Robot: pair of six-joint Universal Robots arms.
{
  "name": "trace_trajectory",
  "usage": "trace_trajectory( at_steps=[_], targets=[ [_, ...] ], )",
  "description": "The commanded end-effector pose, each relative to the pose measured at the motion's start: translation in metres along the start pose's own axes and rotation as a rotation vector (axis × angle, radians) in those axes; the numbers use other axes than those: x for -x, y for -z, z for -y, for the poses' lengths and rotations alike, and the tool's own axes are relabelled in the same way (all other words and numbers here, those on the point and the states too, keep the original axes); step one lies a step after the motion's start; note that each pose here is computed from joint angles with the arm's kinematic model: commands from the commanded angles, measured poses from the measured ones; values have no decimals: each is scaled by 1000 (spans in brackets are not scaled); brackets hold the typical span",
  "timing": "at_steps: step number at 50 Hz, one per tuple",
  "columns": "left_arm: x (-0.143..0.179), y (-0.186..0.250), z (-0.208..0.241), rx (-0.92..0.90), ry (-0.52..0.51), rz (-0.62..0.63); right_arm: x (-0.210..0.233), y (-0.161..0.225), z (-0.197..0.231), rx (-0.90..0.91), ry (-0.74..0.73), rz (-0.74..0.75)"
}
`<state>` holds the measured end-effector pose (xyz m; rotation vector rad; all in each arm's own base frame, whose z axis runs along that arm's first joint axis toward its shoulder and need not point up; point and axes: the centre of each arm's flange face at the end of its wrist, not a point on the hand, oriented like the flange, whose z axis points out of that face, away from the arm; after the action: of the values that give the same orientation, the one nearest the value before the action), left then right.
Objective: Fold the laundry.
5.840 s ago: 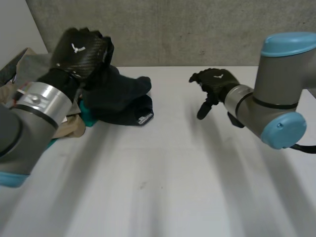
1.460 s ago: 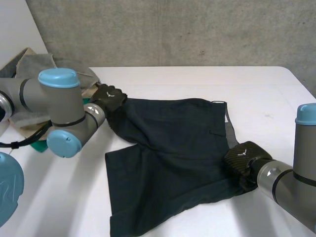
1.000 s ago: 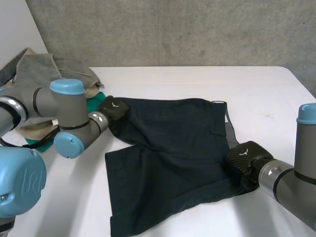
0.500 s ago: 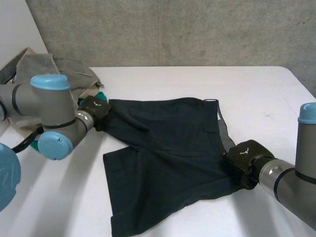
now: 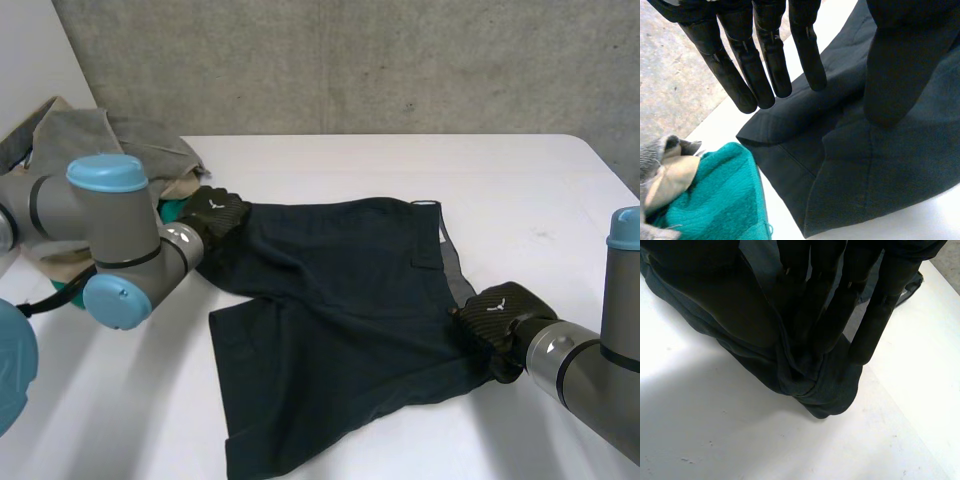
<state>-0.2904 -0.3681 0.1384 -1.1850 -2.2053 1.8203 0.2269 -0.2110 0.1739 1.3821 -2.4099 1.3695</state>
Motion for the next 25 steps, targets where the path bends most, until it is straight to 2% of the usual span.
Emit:
trace_trajectory(
  at_steps=[1,12,19,25],
  targets=[
    [-3,-9,-12,44,-26,-15,-1,0,-1,3,-5,-3],
    [-4,-3,-10,72,-55,-12,-4,-1,-1,2,-7,-7],
    [13,11,-7,134,-76,93,-4,0,0,-5,-6,-8],
    [18,26,-13,191,-82,125,-4,2,1,-9,-9,-10]
  ],
)
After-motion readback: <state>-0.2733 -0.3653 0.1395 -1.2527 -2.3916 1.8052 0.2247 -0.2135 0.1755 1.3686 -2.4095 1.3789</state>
